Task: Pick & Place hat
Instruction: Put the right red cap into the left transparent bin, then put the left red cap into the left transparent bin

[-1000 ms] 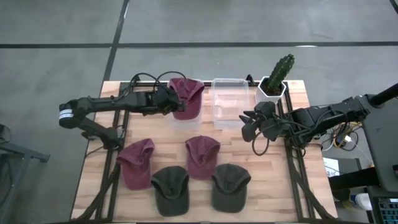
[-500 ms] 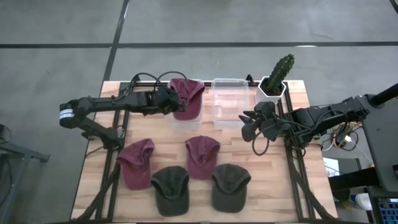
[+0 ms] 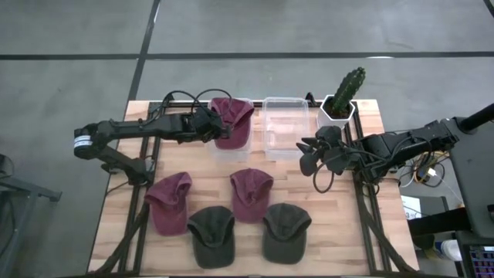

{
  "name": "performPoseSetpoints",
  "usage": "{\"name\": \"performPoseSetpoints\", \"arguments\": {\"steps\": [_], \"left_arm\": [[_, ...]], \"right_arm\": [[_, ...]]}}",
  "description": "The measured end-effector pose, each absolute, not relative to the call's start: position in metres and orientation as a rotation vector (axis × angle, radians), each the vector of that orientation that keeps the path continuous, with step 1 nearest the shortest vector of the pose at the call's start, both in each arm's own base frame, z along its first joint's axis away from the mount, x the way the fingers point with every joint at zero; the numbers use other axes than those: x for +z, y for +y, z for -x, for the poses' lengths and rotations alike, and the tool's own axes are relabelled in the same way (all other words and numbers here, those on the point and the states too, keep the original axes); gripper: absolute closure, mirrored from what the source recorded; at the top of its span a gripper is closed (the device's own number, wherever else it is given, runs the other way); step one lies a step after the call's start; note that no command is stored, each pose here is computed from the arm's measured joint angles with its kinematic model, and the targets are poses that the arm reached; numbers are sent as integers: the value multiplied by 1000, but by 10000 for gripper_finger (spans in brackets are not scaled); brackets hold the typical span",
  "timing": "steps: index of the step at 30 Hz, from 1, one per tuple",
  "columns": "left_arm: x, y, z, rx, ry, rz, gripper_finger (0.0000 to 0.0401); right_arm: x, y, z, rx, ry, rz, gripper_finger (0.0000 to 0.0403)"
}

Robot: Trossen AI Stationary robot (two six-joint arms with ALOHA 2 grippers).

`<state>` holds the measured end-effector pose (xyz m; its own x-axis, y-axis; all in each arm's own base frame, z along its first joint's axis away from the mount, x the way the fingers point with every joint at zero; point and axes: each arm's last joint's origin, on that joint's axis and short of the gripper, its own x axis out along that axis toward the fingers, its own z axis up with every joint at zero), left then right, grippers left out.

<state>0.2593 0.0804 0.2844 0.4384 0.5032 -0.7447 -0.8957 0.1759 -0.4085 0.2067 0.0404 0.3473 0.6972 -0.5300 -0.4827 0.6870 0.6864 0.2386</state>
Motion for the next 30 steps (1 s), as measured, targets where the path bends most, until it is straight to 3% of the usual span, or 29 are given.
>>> {"name": "performPoseSetpoints", "arguments": {"steps": [5,17,30], "left_arm": [[284,80,-259,1053,502,943,377],[286,81,-259,1038,521,902,278],[301,85,-258,995,522,812,266]], "right_arm": [[348,40,-207,-700,391,-428,270],[348,41,-208,-698,386,-432,286],[348,41,-208,-698,384,-434,274]]}}
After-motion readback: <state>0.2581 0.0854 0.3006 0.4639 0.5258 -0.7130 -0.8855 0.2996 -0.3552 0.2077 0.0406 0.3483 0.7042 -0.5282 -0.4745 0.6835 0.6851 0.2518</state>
